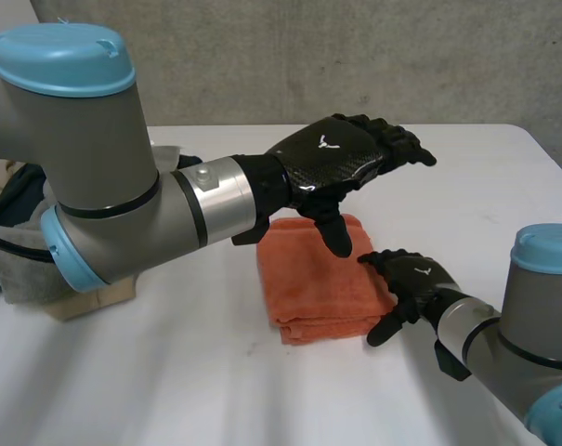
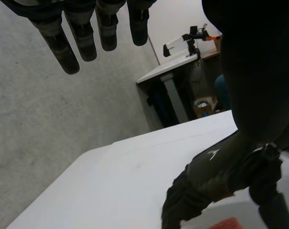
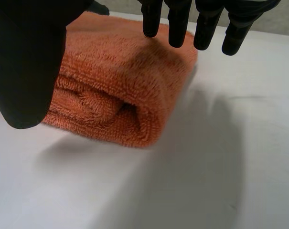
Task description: Fold the laundry.
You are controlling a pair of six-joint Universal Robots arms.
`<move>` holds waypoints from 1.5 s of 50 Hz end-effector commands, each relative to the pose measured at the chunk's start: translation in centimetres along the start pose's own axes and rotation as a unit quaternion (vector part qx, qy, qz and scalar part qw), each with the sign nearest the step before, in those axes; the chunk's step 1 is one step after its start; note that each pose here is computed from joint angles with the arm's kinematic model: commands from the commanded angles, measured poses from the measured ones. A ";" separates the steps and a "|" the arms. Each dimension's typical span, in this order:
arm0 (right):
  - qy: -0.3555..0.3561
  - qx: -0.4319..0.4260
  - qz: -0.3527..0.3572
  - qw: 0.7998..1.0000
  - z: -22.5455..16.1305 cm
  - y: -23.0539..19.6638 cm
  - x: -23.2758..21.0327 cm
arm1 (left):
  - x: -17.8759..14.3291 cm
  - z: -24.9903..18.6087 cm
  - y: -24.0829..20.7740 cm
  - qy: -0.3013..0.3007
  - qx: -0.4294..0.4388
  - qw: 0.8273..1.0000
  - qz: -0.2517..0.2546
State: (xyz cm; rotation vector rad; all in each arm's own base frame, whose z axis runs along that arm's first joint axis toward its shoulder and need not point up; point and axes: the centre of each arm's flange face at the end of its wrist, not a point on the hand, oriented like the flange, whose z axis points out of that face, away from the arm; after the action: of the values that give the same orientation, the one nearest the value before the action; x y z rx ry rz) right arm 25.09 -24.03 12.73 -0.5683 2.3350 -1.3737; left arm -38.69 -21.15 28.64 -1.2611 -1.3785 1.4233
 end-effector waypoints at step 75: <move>-0.008 0.062 -0.125 0.990 11.2 -7.8 21.7 | 1.1 -0.7 0.1 -0.011 -0.011 1.000 -0.008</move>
State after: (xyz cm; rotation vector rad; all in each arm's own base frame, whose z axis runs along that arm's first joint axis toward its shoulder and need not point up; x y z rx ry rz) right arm 12.93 -47.22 13.49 -0.7718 2.1819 -1.6406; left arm -38.16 -20.09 28.90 -1.2475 -1.4131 1.4335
